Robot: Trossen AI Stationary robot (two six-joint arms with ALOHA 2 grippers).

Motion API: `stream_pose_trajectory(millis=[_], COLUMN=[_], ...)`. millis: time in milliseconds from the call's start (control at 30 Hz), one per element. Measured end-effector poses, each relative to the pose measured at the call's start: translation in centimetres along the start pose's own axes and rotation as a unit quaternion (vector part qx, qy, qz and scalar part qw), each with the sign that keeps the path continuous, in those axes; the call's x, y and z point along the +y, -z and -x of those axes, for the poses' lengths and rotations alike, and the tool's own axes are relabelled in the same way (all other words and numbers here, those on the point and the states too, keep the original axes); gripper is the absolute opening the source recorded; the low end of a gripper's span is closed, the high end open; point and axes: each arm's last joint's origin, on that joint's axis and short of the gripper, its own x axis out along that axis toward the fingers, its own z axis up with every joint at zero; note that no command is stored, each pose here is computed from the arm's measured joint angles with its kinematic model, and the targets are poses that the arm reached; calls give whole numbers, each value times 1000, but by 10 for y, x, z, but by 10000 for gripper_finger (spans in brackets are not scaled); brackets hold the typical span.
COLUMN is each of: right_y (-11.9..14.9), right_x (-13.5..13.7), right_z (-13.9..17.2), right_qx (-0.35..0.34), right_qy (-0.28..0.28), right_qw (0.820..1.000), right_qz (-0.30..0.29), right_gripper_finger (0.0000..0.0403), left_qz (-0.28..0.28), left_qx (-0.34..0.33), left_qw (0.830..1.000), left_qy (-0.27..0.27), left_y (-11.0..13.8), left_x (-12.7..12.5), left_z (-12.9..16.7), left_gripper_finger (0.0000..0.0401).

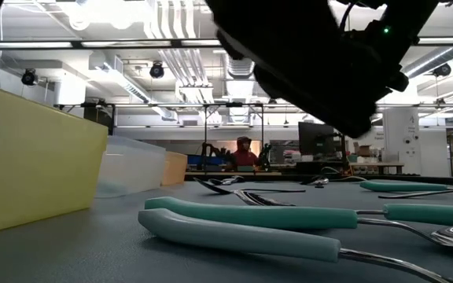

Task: Sort silverware by color (type)
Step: Put the light green spoon into the transparent bin

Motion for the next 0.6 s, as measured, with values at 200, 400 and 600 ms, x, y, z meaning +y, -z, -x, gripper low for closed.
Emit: stream_pose_trajectory(millis=[200,400,600], right_y=[0,0,-1], right_x=[0,0,1], right_z=[0,0,0], right_qx=[0,-1,-3], right_qy=[0,-1,-4], right_qw=[1000,1000,1000], right_qz=[0,-1,-3], right_gripper_finger=[146,146,146], left_qz=[-7,-15,-2], left_qx=[-5,-1,0], left_qw=[1000,1000,1000], left_qy=[-1,-7,-18], left_y=[-8,-10,-8], left_x=[6,17,33], left_z=[-21,-40,-45], left_gripper_finger=[104,104,103])
